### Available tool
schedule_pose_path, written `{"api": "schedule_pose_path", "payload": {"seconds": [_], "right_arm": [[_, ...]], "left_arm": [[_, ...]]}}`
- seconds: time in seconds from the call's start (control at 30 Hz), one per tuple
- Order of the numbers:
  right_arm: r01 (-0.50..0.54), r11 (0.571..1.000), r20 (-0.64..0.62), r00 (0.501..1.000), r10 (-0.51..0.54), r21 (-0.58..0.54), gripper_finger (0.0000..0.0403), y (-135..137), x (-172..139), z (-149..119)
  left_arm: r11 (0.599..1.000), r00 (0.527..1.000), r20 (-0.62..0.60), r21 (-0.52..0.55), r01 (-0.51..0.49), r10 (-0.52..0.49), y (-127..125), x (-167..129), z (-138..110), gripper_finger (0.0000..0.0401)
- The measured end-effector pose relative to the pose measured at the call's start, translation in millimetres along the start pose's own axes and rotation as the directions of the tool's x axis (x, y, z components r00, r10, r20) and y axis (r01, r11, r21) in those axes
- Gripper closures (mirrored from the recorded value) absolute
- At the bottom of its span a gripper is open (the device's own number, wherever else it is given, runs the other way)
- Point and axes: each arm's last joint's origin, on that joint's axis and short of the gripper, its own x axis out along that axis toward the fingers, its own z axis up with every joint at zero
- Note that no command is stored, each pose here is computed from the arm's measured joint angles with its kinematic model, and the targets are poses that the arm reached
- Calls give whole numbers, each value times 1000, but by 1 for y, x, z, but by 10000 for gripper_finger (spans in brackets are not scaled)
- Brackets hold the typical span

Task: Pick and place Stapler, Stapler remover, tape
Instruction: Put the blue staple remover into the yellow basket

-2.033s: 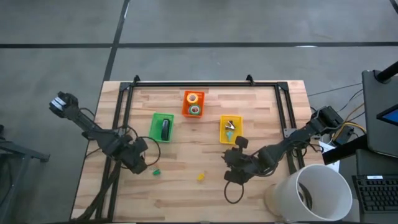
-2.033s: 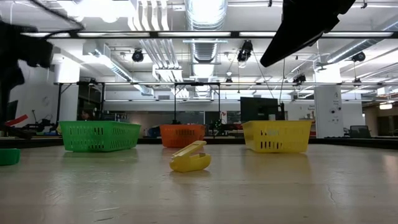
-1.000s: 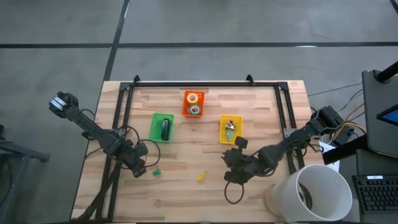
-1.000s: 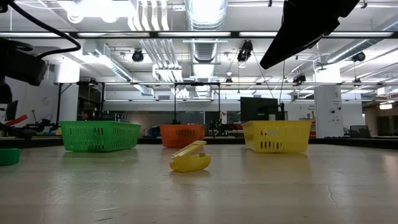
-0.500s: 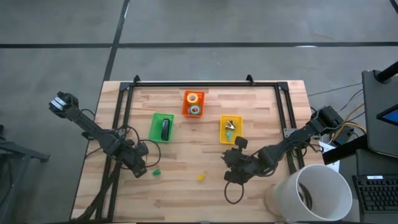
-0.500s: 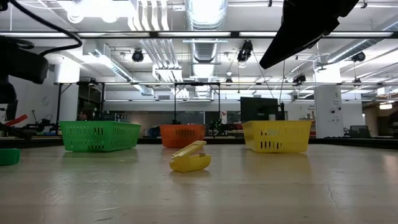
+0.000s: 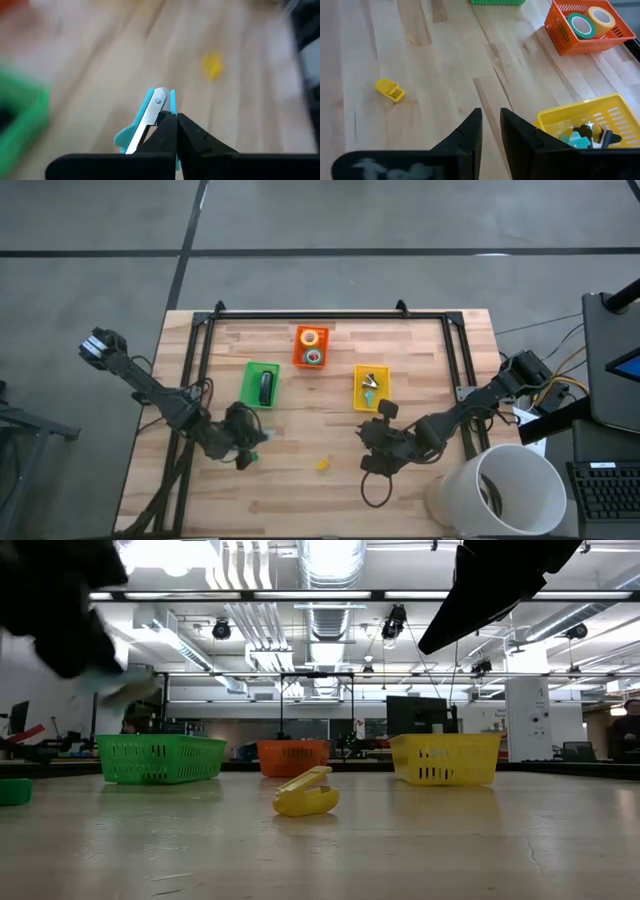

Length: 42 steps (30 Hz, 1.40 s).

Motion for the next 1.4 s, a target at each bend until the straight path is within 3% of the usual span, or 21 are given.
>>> {"api": "schedule_pose_path", "payload": {"seconds": [0.13, 0.33, 0.5, 0.67, 0.87, 1.0, 1.17, 1.4], "right_arm": [[-13, 1000, 17, 1000, 12, 14, 340, 1, 0, 1], [-46, 999, 57, 997, 46, 14, 350, 5, 0, 6], [-88, 996, 116, 989, 87, -1, 344, 9, 1, 11], [-116, 993, 135, 984, 118, -26, 310, 11, 0, 14], [-109, 991, 139, 983, 119, -79, 242, 11, 0, 15], [-111, 990, 147, 981, 123, -89, 214, 12, -2, 18], [-130, 988, 196, 970, 143, -78, 208, 7, -17, 30], [-160, 986, 259, 951, 167, -49, 225, 1, -37, 41]], "left_arm": [[997, 974, 225, 76, 1, -18, -12, 2, 15, 400], [982, 871, 492, 166, -93, -1, -30, 7, 34, 400], [962, 769, 639, 219, -164, -14, -43, 27, 43, 400], [931, 689, 724, 245, -270, 9, -55, 54, 61, 399], [874, 702, 703, 408, -265, -115, -75, 79, 92, 399], [864, 680, 726, 403, -303, -101, -85, 81, 112, 398], [844, 649, 755, 408, -350, -96, -94, 80, 128, 399], [817, 658, 747, 436, -376, -96, -94, 82, 128, 399]]}}
